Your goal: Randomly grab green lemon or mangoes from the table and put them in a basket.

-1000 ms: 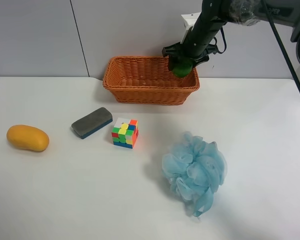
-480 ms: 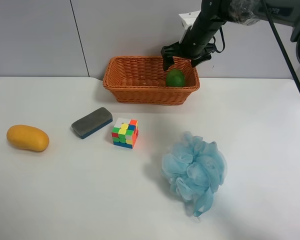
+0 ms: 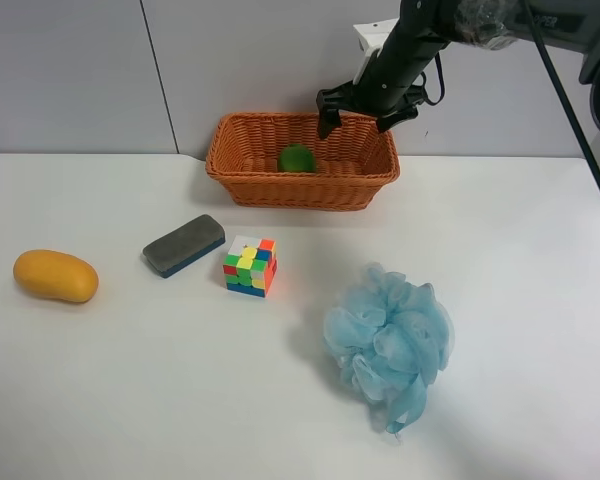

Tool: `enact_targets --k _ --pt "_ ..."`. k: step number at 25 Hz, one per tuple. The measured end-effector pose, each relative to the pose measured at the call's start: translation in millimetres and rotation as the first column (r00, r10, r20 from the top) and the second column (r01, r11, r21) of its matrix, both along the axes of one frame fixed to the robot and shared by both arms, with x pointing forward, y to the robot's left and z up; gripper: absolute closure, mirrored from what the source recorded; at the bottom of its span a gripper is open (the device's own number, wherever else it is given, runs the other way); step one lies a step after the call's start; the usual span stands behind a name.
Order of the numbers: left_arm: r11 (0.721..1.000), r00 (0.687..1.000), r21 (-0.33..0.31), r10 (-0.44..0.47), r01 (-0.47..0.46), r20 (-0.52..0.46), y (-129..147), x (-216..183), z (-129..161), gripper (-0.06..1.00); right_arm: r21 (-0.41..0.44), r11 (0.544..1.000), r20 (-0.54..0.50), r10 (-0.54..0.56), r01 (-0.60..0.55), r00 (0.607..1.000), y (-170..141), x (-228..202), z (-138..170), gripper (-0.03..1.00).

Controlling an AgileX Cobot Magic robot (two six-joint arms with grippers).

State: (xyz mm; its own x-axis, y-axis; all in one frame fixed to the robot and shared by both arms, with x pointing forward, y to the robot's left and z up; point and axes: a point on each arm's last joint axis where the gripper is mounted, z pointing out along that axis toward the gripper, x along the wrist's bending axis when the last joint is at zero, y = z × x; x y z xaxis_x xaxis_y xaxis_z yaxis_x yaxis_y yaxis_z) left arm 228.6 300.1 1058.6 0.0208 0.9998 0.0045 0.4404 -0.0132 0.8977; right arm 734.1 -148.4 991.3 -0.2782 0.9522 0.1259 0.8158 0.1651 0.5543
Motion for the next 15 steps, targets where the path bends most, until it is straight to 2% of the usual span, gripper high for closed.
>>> enact_targets --k 5,11,12,15 --pt "1.0 1.0 0.0 0.0 0.0 0.0 0 0 0 -0.05 -0.024 1.0 -0.07 0.005 -0.007 0.998 -4 -13 17 -0.02" --pt "1.0 1.0 0.0 0.0 0.0 0.0 0 0 0 -0.05 -0.11 0.994 -0.134 -0.008 -0.007 0.991 -20 -50 78 -0.02" --pt "1.0 1.0 0.0 0.0 0.0 0.0 0 0 0 -0.05 -0.11 0.994 -0.134 -0.008 -0.007 0.991 -20 -50 78 -0.02" --pt "1.0 1.0 0.0 0.0 0.0 0.0 0 0 0 -0.05 -0.105 0.994 -0.082 -0.006 -0.002 0.997 -26 -69 117 -0.02"
